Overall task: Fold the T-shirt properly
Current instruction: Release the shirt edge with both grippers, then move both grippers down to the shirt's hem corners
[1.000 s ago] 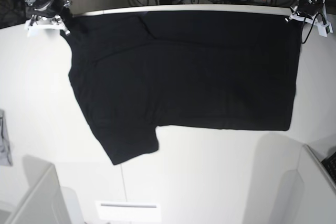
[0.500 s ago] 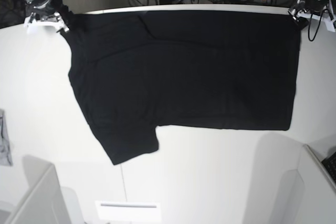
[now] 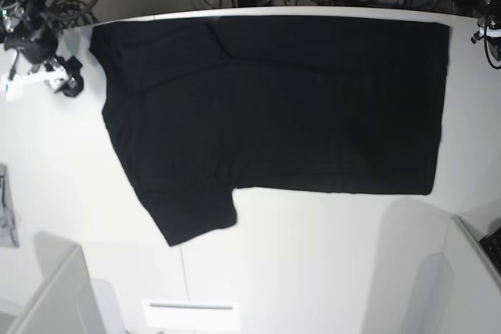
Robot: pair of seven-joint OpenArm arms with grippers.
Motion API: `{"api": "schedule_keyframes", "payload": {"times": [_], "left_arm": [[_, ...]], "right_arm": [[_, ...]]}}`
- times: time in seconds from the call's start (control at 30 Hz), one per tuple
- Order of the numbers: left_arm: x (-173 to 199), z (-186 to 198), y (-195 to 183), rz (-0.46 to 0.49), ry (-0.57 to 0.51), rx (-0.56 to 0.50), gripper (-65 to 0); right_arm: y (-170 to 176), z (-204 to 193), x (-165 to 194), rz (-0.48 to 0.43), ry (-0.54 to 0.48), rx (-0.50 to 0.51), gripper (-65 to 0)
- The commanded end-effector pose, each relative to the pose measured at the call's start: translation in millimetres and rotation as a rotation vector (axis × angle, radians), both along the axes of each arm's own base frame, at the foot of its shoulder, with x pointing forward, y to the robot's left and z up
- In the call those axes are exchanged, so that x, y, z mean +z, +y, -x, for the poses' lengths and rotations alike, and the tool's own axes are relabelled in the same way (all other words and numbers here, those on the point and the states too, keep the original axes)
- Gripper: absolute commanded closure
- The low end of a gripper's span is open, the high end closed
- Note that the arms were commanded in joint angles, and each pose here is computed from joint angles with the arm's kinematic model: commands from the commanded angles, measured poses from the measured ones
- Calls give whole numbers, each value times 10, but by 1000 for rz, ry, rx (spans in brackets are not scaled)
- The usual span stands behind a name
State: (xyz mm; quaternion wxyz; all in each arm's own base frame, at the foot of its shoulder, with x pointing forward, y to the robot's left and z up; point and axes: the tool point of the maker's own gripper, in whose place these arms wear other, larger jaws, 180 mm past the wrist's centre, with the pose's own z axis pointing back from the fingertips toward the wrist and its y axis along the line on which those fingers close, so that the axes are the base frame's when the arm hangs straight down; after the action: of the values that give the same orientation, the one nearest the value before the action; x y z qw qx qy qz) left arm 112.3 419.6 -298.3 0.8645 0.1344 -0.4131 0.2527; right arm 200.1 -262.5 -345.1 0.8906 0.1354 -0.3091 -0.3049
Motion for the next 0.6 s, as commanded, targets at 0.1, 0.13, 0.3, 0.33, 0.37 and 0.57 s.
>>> {"api": "schedule_keyframes", "payload": {"times": [0.1,0.13,0.3,0.33,0.37,0.57], "left_arm": [[153,-109,2,-44,-40,-52,0],[151,-112,-2,-44,-40,-54,0],[159,-112,5,-48,-43,-52,0],[165,-106,13,-50,-45,-49,0],[169,-99,20,-51,-45,-46,0],[158,-67,24,-53,-33,-46,0]], "right_arm": [[208,-553,217,14,-83,170,-368],[257,-663,219,1,-93,182,-368],[385,-1182,226,-50,-113,224,-350],[390,-1297,219,-37,-106,237,-350],[416,-1413,197,-22,-92,253,-351],[440,-2077,55,77,-33,279,-366]]}}
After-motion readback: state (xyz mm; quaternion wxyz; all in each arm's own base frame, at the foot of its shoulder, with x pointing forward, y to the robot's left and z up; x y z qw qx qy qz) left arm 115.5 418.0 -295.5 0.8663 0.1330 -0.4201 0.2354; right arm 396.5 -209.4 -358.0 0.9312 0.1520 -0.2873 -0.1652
